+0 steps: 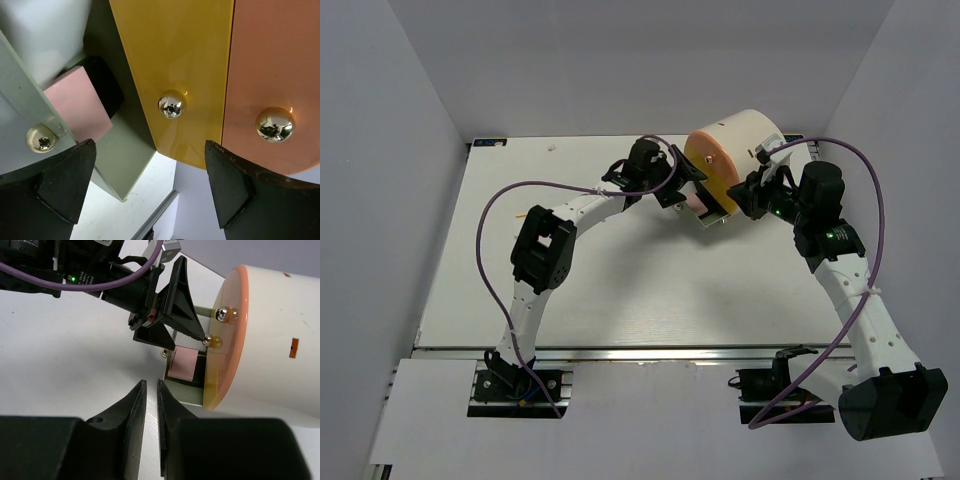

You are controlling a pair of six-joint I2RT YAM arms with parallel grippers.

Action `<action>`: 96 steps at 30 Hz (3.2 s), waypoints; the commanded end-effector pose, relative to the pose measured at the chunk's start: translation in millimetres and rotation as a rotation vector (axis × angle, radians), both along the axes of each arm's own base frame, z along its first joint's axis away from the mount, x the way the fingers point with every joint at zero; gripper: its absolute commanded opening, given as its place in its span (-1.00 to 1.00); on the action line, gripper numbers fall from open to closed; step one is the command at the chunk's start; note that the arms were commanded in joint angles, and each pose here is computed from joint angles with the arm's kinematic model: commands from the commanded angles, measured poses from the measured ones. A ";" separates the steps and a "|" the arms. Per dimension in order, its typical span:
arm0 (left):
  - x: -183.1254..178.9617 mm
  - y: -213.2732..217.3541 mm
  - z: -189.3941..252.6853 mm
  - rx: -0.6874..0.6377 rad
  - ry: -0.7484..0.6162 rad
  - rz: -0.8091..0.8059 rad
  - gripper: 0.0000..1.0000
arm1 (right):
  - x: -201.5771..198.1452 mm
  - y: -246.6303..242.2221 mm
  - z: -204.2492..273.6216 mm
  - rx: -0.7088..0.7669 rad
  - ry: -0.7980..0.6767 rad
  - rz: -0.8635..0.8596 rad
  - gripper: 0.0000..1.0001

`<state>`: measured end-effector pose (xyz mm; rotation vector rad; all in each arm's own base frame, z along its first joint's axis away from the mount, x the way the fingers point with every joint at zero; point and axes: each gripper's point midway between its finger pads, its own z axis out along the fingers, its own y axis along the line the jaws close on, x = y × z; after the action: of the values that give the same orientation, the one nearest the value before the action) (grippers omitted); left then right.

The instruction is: Organize the makeup

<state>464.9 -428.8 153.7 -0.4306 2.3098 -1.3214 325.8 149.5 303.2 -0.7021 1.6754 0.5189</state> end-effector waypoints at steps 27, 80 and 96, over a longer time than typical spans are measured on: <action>-101.2 408.4 -24.1 0.857 0.196 0.420 0.96 | -16.1 36.8 -64.3 -0.145 0.168 0.261 0.17; -28.5 483.2 -140.8 1.083 0.200 0.068 0.96 | -17.4 67.1 -80.2 -0.185 0.210 0.315 0.38; -49.6 461.8 -177.8 0.917 0.263 0.047 0.79 | -17.6 65.7 -78.8 -0.194 0.200 0.313 0.37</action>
<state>444.2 53.9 15.0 -0.3058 2.6601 0.0611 303.1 212.9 205.0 -1.0925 1.8856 0.6808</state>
